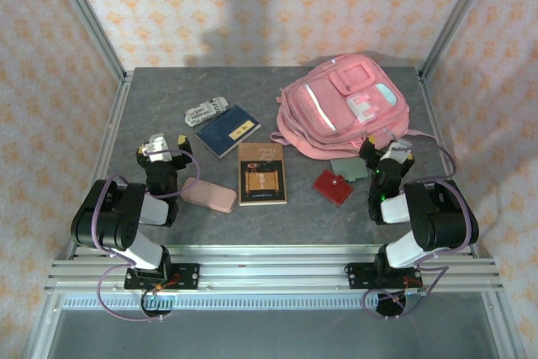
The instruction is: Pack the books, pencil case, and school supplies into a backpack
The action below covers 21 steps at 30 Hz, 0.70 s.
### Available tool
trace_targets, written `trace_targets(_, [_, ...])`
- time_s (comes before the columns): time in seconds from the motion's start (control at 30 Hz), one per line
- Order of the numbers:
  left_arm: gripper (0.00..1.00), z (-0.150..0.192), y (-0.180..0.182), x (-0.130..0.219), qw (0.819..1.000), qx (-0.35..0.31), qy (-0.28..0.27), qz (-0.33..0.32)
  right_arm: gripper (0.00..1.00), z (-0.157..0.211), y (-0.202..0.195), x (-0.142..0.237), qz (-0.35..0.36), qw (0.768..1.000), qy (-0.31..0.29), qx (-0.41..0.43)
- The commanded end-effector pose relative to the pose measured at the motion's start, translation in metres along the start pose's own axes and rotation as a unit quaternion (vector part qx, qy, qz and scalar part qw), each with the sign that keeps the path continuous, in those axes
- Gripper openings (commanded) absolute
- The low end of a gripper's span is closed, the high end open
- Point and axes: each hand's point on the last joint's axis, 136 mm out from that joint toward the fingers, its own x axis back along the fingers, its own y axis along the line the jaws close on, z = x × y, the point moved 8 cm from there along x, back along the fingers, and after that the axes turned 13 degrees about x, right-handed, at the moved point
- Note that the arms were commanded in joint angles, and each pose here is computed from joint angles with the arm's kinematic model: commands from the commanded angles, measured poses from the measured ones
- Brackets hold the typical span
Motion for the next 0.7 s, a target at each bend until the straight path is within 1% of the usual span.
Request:
trace_targets(0.0, [1.00,-0.0046,-0.0051,-0.0023,1.000,0.000,-0.006,0.014,1.00,-0.0082,0.0026,-0.0009,-0.005,1.000,-0.017,0.001])
trace_targets(0.67, [1.00,-0.0044,-0.0049,-0.0035,1.000,0.001,-0.003,0.017,1.00,-0.0085,0.0022,-0.0010,-0.004,1.000,-0.018,0.000])
